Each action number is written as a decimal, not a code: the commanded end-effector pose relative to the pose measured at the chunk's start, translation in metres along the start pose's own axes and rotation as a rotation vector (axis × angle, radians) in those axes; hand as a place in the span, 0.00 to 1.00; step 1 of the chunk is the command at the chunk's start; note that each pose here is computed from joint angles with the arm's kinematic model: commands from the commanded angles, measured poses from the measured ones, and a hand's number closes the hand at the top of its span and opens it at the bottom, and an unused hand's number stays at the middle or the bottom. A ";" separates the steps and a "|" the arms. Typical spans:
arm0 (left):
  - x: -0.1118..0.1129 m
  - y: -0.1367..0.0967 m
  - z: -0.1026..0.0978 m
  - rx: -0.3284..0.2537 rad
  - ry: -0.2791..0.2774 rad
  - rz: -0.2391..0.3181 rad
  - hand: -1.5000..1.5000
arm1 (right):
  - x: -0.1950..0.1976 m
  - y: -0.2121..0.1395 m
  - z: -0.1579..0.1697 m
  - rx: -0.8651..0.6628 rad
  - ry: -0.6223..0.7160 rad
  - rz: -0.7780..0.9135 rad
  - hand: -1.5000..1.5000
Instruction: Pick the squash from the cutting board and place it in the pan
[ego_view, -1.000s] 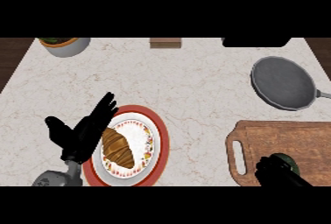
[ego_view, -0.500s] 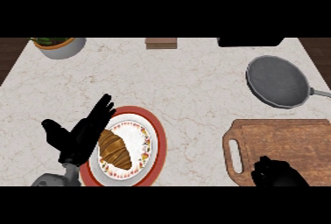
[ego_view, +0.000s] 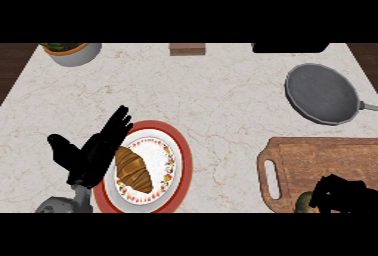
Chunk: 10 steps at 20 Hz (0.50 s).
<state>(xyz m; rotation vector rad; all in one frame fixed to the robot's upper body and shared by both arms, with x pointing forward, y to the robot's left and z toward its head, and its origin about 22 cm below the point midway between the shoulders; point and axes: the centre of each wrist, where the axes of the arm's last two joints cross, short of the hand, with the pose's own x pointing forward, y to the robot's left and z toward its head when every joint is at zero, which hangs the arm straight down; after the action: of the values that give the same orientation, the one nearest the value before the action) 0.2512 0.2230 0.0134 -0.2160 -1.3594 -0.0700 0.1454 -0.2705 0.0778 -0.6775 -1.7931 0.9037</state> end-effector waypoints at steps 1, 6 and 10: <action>-0.007 0.008 -0.001 -0.013 0.009 -0.007 0.50 | -0.023 -0.030 -0.013 -0.039 0.034 -0.174 1.00; 0.001 -0.014 -0.003 -0.032 0.009 -0.010 0.50 | -0.085 -0.021 -0.041 -0.076 0.089 -0.103 1.00; -0.014 -0.011 -0.006 -0.020 0.008 0.011 0.50 | -0.109 -0.041 -0.085 -0.126 0.094 -0.001 1.00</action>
<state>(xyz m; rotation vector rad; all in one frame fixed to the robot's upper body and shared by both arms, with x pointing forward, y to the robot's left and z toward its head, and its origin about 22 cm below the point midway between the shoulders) 0.2537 0.2165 0.0131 -0.2322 -1.3548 -0.0867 0.2247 -0.3366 0.0753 -0.6978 -1.7748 0.7606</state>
